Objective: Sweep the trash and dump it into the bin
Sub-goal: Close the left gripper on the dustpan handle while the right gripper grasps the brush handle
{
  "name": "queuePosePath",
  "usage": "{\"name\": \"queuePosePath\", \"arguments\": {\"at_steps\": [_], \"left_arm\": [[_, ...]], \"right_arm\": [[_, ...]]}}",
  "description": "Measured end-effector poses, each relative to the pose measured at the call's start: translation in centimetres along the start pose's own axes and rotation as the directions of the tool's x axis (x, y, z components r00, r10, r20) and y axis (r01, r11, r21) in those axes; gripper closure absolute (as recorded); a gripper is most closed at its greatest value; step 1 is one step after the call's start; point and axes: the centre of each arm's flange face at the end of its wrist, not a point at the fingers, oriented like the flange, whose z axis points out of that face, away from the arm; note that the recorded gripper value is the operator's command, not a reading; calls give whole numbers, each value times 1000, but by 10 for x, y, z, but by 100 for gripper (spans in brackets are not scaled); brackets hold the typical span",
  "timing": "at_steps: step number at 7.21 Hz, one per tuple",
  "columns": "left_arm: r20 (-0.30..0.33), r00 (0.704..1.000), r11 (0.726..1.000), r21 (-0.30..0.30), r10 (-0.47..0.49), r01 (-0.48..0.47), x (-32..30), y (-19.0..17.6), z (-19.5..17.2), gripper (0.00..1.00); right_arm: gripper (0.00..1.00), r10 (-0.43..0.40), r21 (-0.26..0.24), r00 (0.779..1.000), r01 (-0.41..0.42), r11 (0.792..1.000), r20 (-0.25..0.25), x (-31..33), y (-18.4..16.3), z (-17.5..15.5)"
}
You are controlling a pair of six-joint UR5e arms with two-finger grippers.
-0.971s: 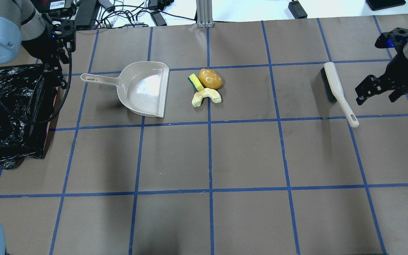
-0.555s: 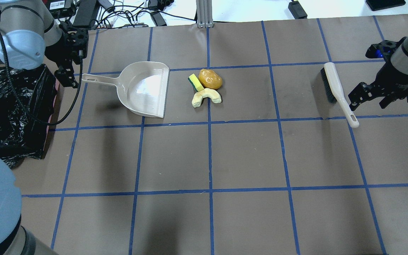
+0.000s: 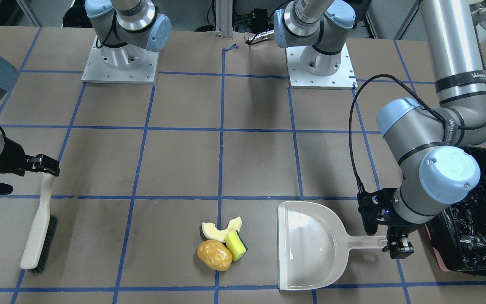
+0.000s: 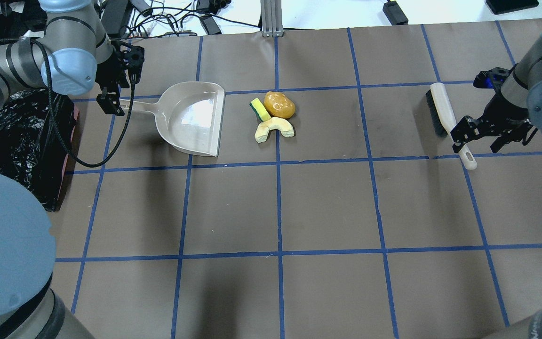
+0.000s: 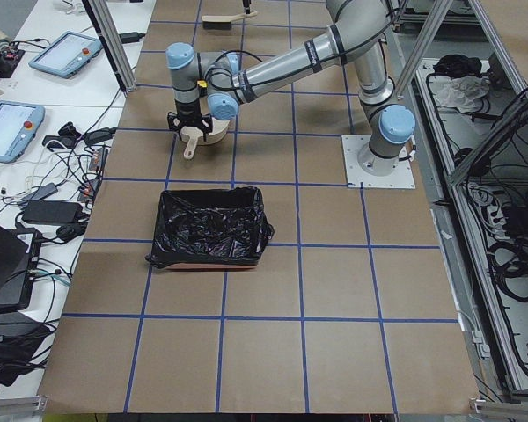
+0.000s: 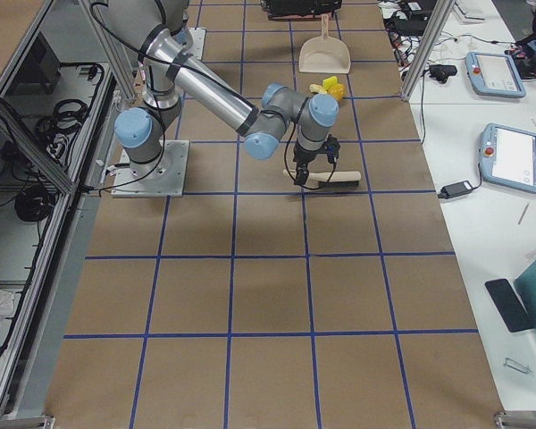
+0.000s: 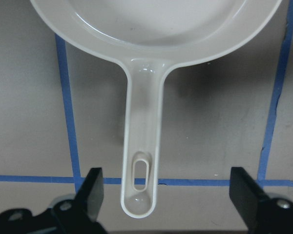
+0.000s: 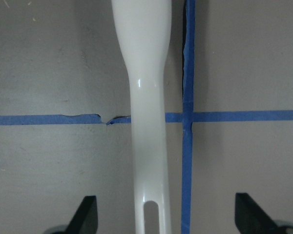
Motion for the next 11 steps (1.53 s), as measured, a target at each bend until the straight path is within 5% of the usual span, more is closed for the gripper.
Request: {"name": "queuePosePath", "arguments": {"at_steps": [5,9,10,11], "left_arm": [[18,1000,1000,-6,-4,5,-10,5,26,11],[-2,1000,1000,-10,-9,9,-6,8,37,22],[-5,1000,1000,-10,-13,13,-5,11,38,44],[-8,1000,1000,-10,-16,15,-4,13,39,54]], "right_arm": [[19,64,-41,998,-64,997,9,-5,-8,23],[45,67,-30,998,-67,997,6,-4,-13,19],[47,68,-32,998,-68,997,7,-4,-13,21],[48,70,-32,998,-70,997,8,-3,-14,22]]}}
